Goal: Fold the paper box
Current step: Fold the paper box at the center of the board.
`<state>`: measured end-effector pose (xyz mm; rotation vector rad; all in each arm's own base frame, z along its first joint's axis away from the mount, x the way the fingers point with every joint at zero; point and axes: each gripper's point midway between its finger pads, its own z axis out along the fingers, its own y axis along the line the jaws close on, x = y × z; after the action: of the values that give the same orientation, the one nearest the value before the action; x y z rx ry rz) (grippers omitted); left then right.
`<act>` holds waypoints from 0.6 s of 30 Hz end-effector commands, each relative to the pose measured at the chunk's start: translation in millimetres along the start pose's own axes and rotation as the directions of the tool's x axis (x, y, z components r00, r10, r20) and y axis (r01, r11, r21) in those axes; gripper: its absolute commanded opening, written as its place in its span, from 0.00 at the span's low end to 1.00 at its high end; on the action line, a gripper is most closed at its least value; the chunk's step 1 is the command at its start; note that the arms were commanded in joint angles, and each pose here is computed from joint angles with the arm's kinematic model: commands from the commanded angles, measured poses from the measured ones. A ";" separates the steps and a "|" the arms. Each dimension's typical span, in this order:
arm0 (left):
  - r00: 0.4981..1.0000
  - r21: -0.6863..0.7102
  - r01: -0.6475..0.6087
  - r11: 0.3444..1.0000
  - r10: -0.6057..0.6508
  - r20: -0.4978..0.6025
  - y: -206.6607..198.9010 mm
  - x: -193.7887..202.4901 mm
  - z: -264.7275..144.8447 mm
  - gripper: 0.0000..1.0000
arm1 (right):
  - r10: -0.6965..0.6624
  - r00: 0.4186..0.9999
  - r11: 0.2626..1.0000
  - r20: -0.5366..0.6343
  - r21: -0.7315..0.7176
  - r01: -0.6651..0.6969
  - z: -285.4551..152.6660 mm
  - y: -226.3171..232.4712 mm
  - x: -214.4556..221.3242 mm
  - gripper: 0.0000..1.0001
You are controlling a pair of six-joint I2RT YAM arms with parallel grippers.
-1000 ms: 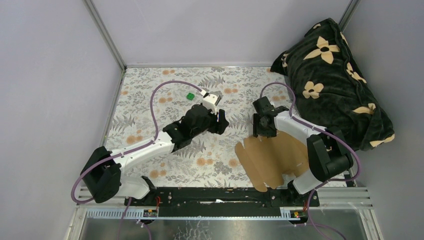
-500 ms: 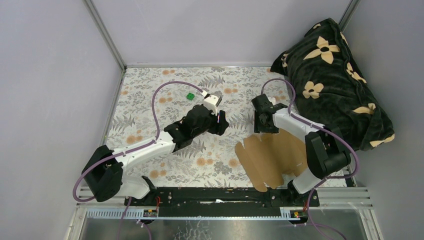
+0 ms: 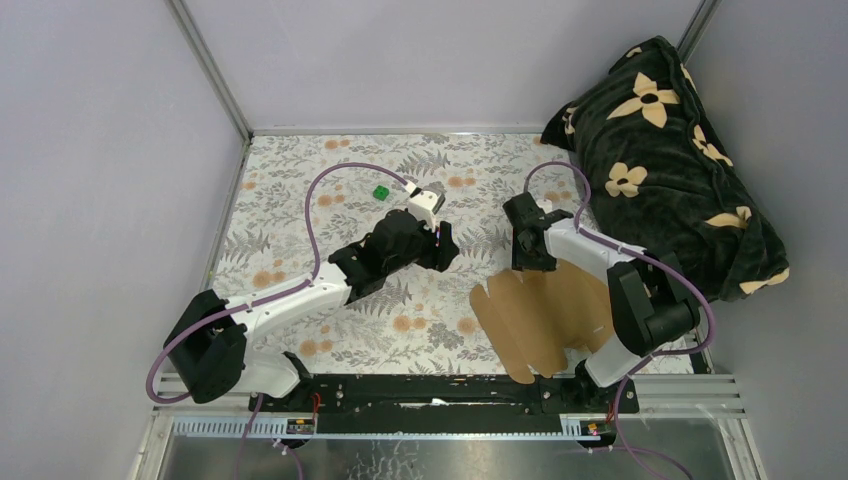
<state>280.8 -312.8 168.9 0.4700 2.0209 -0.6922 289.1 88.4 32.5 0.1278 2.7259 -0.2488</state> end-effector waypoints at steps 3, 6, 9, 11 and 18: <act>0.999 0.029 -0.003 1.000 0.002 0.040 -4.4 -8.9 3.4 0.64 | 0.025 0.999 1.000 0.027 -0.003 -0.025 -9.4 -0.8 1.4 0.54; 0.999 0.032 -0.003 0.999 0.002 0.040 -4.8 -8.4 3.2 0.64 | 0.021 1.000 1.000 0.023 -0.010 -0.021 -7.7 2.7 5.5 0.50; 0.999 0.032 -0.003 0.999 0.002 0.039 -4.4 -7.2 3.2 0.64 | 0.023 0.999 1.000 0.023 -0.015 -0.023 -7.4 6.1 6.8 0.43; 0.999 0.031 -0.003 1.000 0.002 0.038 -3.9 -6.9 3.4 0.64 | 0.024 0.999 0.999 0.027 -0.023 -0.023 -8.4 9.2 5.3 0.35; 0.999 0.024 -0.013 1.000 0.012 0.038 -2.6 -7.5 4.4 0.64 | 0.019 0.999 0.999 0.038 -0.042 -0.018 -10.2 22.8 -2.4 0.15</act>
<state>279.3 -315.4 169.7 0.4789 2.0147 -0.7111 277.7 98.2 26.3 0.1309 2.7340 -0.2323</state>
